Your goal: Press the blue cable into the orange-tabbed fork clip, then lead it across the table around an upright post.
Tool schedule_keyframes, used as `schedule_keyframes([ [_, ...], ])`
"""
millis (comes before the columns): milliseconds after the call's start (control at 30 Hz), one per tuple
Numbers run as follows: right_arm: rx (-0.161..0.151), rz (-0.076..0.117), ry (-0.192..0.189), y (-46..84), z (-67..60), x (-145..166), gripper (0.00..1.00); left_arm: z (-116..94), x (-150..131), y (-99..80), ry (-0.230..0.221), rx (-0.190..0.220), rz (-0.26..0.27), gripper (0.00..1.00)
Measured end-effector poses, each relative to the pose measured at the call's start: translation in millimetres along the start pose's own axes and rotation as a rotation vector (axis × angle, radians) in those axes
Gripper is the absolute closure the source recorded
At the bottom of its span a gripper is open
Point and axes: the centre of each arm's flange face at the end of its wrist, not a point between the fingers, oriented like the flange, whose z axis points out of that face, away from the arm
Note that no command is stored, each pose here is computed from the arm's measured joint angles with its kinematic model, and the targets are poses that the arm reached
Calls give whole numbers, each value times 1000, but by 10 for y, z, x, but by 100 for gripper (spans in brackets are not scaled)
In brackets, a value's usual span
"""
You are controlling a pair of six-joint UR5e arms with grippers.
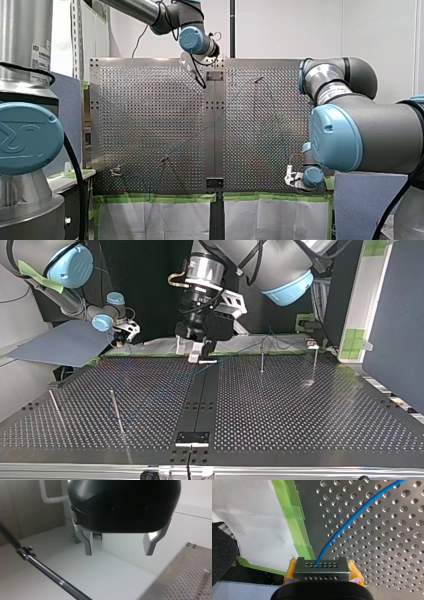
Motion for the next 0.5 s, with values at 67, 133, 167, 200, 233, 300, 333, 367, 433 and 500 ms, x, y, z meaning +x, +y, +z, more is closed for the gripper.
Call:
schedule_keyframes([
  [67,0,-1,0,-1,0,0,100,3,131,80,12,-7,6,0],
  [133,0,-1,0,-1,0,0,100,-8,288,169,28,-15,13,0],
  [167,0,-1,0,0,0,0,100,-13,357,209,35,-18,16,0],
  [200,0,-1,0,0,1,1,100,-22,451,266,44,-23,20,0],
  [233,0,-1,1,0,3,4,100,-30,517,308,52,-27,23,0],
  [300,0,-2,2,-1,5,7,100,-42,653,403,65,-35,26,0],
  [333,0,-2,2,-1,5,7,100,-48,709,449,70,-40,29,0],
  [367,0,-3,2,-1,5,7,100,-53,764,493,75,-44,31,0],
  [433,0,-4,2,-1,5,7,100,-68,883,590,87,-53,37,0],
  [500,1,-8,2,-5,6,9,100,-89,997,684,99,-62,45,0],
])
